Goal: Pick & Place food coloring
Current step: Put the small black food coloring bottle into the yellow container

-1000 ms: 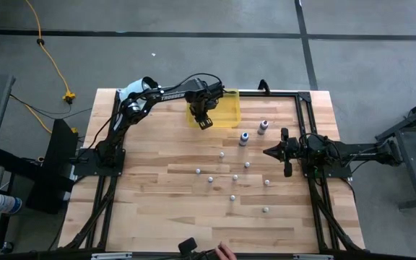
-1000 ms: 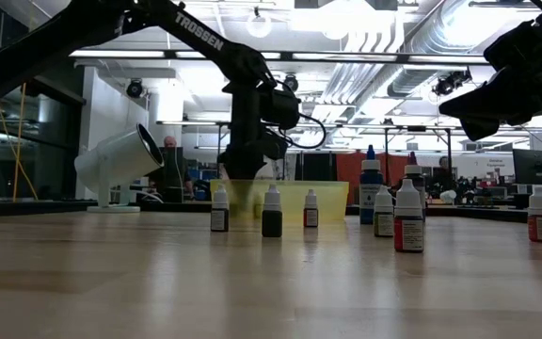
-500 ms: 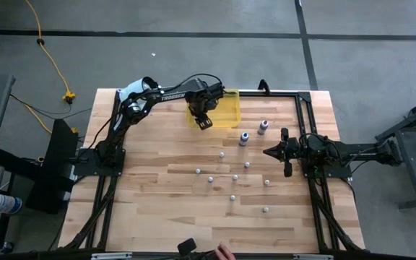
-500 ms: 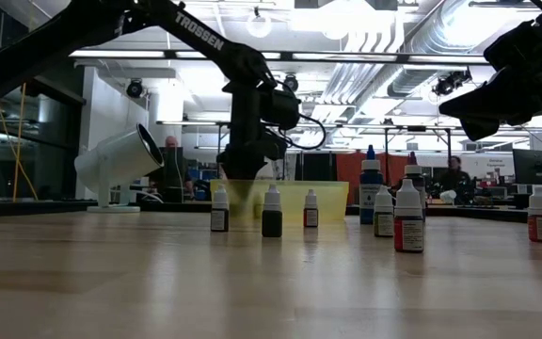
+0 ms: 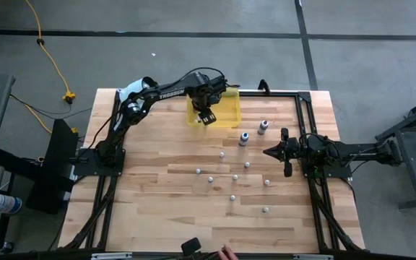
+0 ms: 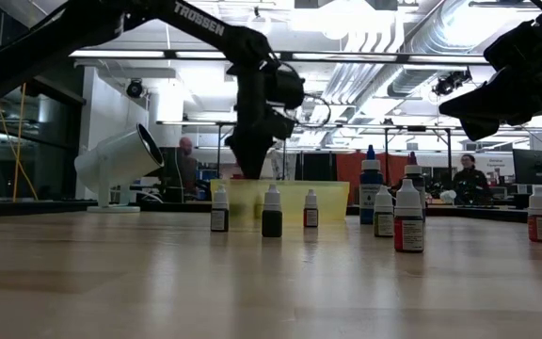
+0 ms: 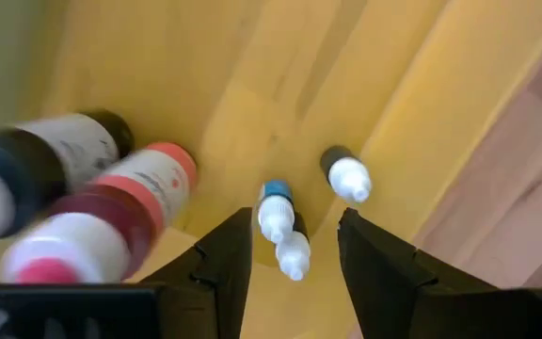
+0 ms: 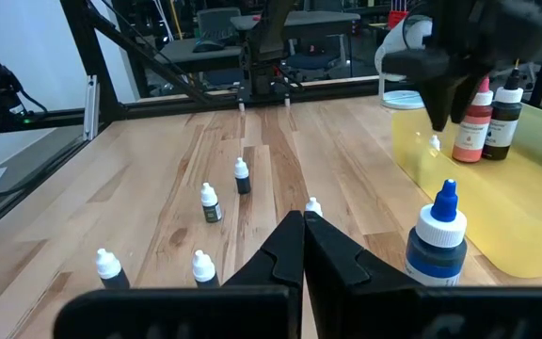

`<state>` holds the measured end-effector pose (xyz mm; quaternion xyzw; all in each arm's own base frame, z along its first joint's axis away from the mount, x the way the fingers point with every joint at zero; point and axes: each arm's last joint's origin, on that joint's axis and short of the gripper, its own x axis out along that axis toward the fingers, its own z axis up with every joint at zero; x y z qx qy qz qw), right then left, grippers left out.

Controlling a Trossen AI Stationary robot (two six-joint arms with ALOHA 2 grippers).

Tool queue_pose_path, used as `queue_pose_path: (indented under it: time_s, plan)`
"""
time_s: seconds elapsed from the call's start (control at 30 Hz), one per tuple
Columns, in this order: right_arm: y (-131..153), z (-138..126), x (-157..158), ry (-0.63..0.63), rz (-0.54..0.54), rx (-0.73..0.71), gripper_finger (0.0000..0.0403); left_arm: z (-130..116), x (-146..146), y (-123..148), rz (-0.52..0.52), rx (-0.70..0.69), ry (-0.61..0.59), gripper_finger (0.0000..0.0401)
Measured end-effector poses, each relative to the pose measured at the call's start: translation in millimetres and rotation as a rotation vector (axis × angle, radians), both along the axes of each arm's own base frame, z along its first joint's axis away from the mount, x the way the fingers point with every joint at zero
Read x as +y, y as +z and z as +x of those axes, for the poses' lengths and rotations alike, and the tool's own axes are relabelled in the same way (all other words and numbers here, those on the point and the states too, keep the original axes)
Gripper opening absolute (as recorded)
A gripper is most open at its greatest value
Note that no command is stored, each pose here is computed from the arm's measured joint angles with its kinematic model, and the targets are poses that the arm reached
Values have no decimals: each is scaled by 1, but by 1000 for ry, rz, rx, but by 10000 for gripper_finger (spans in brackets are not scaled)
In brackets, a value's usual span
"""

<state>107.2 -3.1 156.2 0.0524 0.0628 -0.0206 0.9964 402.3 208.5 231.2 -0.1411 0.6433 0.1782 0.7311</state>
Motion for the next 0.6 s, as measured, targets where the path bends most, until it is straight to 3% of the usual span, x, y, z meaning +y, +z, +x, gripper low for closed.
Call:
queue_pose_path:
  time_s: [0.33,0.6]
  plan:
    - [0,0,0,0,0,0,0,6,-19,41,9,-40,-44,150]
    - [0,0,0,0,0,0,0,11,-47,57,-5,-24,-90,150]
